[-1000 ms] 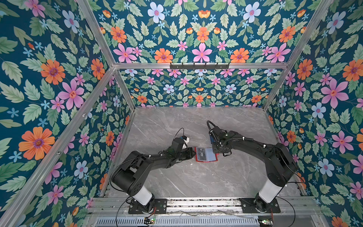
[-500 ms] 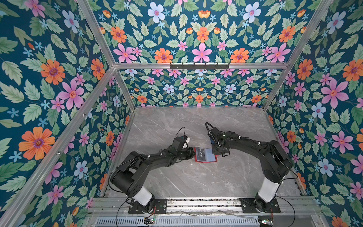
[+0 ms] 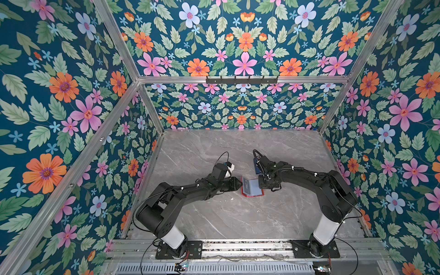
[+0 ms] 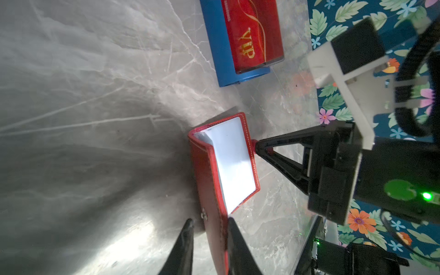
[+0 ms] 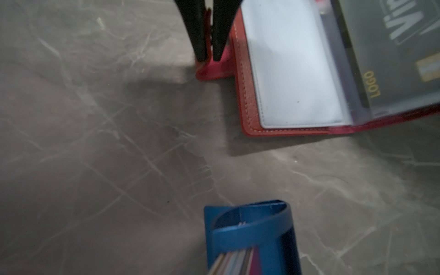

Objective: Insert credit cards into a card holder
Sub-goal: Close the card holder at the center of the table.

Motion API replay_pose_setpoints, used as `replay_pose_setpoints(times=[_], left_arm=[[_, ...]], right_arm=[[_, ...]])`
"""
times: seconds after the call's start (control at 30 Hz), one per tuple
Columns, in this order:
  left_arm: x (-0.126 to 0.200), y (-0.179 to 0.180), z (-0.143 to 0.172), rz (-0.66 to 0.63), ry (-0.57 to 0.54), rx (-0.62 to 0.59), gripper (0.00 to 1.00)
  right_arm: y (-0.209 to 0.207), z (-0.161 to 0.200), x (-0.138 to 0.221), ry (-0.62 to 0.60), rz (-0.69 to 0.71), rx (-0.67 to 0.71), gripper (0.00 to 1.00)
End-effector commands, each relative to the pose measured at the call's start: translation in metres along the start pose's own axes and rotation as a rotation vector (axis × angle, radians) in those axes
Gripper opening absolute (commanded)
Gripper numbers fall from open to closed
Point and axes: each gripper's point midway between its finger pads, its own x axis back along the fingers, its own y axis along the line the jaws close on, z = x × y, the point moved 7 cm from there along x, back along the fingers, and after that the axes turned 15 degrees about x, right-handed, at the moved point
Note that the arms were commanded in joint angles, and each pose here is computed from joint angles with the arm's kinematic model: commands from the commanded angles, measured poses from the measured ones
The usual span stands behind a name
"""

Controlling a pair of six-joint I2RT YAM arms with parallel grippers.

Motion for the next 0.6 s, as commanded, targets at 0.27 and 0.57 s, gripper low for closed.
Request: replay_pose_setpoints(times=[0.27, 0.57], left_arm=[[-0.02, -0.029, 0.001, 0.096, 0.043, -0.06, 0.37], [-0.044, -0.04, -0.001, 0.134, 0.073, -0.071, 0.36]], right_arm=[[0.0, -0.001, 0.004, -0.026, -0.052, -0.04, 0.07], [-0.006, 0.001, 0.007, -0.037, -0.065, -0.062, 0.07]])
